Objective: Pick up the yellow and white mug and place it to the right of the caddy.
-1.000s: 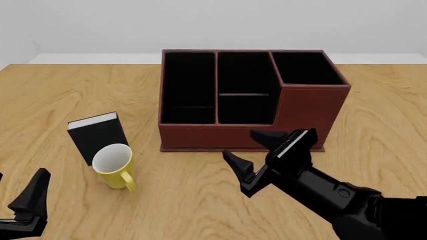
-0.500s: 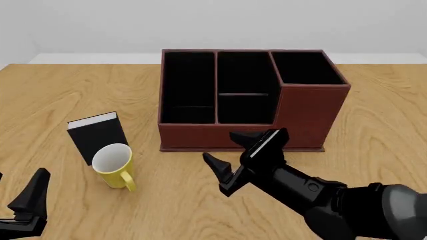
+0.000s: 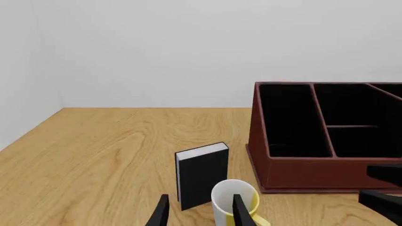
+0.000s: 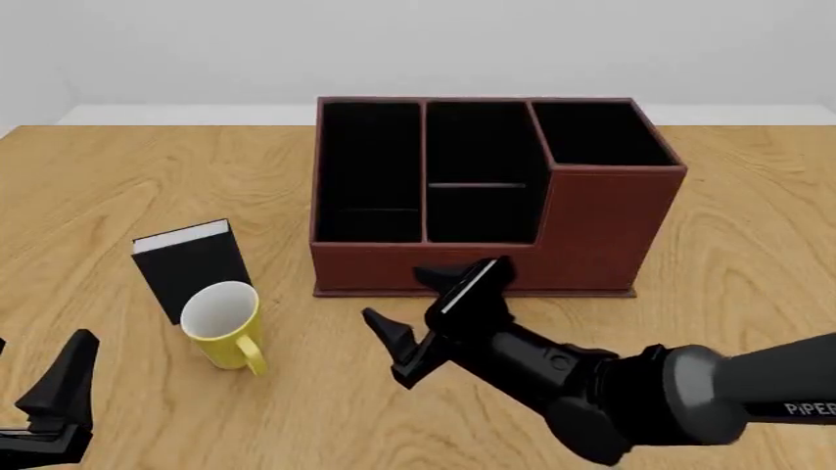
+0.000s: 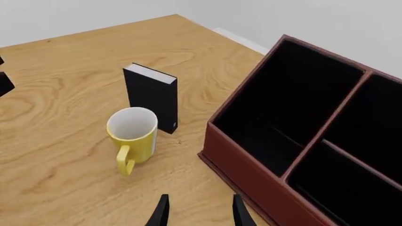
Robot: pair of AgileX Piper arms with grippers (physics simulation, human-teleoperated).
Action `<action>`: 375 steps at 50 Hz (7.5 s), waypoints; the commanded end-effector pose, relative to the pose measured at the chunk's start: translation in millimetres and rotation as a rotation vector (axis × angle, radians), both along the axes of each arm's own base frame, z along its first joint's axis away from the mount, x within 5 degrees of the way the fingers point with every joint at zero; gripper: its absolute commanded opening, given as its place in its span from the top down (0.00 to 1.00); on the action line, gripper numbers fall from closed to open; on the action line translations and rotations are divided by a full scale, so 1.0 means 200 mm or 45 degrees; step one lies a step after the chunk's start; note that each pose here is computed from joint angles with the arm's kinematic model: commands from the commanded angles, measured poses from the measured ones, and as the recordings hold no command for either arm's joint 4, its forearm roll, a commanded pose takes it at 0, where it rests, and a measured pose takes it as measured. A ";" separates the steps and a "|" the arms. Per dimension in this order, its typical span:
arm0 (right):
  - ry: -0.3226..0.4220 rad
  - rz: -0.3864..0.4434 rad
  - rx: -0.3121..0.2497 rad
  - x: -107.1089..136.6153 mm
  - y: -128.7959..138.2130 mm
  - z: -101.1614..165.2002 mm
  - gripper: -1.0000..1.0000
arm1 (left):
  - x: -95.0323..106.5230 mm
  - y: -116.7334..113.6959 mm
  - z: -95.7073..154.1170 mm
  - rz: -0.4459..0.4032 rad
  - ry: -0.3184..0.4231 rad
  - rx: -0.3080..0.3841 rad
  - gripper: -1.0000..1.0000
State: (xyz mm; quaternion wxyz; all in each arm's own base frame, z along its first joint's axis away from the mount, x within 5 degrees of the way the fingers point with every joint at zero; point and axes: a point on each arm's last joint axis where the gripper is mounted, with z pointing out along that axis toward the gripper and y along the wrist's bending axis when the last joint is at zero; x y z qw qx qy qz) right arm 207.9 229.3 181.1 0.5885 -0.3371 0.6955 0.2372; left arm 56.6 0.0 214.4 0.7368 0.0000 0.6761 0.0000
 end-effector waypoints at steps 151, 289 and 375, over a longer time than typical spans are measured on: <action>0.131 0.228 -0.028 0.06 0.69 -0.37 0.00 | 0.00 0.00 0.00 0.000 0.000 0.000 0.00; 0.040 0.235 -0.066 0.06 0.64 -0.38 1.00 | 0.00 0.00 0.00 0.000 0.000 0.000 0.00; -0.168 0.189 0.025 -0.17 0.13 0.21 1.00 | 0.00 0.00 0.00 0.000 0.000 0.000 0.00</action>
